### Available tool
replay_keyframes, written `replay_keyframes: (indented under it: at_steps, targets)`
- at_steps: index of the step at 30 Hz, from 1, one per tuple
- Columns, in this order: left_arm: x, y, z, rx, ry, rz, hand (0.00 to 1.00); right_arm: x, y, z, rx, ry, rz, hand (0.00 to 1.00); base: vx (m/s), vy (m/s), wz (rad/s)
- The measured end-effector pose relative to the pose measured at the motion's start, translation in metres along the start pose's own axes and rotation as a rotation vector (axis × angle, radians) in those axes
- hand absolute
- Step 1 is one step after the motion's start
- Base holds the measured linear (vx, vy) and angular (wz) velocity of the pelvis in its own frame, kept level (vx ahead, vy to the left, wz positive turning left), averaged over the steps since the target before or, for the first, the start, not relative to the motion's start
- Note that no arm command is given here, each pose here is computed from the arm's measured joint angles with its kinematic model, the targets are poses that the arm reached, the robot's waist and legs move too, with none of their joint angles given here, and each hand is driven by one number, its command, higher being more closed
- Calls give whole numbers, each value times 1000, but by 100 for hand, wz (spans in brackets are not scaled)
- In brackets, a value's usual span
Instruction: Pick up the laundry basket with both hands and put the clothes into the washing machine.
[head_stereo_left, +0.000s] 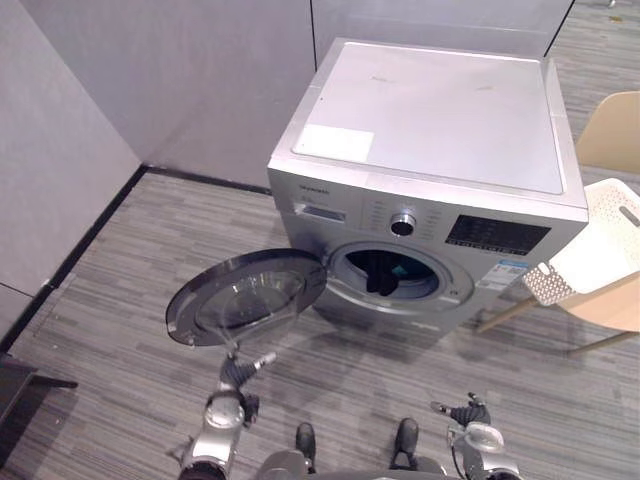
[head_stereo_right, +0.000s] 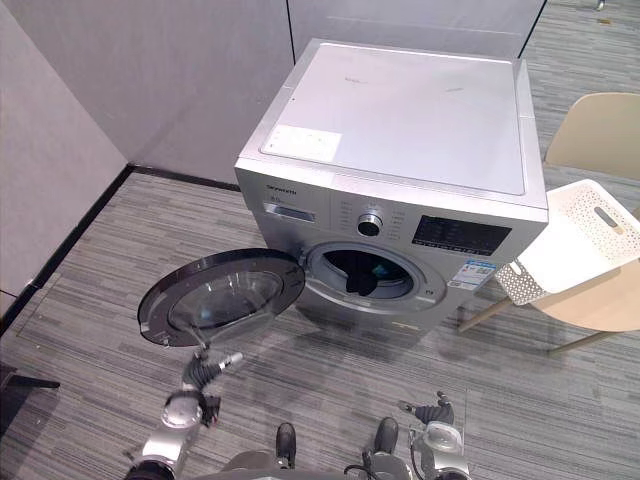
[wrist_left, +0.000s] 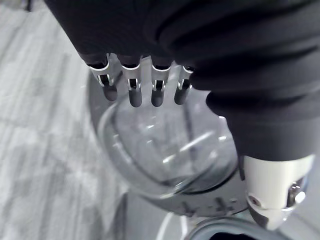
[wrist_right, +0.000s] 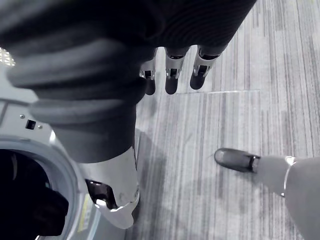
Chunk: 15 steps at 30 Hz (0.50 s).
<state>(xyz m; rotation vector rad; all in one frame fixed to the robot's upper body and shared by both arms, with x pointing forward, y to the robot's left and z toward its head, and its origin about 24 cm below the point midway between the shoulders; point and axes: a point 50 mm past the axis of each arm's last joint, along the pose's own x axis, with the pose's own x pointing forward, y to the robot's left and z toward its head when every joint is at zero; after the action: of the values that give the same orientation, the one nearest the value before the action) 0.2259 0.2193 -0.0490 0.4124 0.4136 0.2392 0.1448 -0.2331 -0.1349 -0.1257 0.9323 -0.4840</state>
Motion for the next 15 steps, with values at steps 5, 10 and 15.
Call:
replay_keyframes:
  at_steps: [5, 10, 15]
  targets:
    - [24, 62, 73, 14, -289, 213, 0, 2, -12, -1, -17, -3, -23, 0, 60, -5, 3]
    - [36, 130, 121, 63, -422, 453, 0, 4, -15, 4, -23, -18, -27, 0, 70, 2, -4]
    - [51, 170, 122, 133, -323, 544, 0, 5, -8, 19, -9, -66, -7, 0, -13, 25, -17]
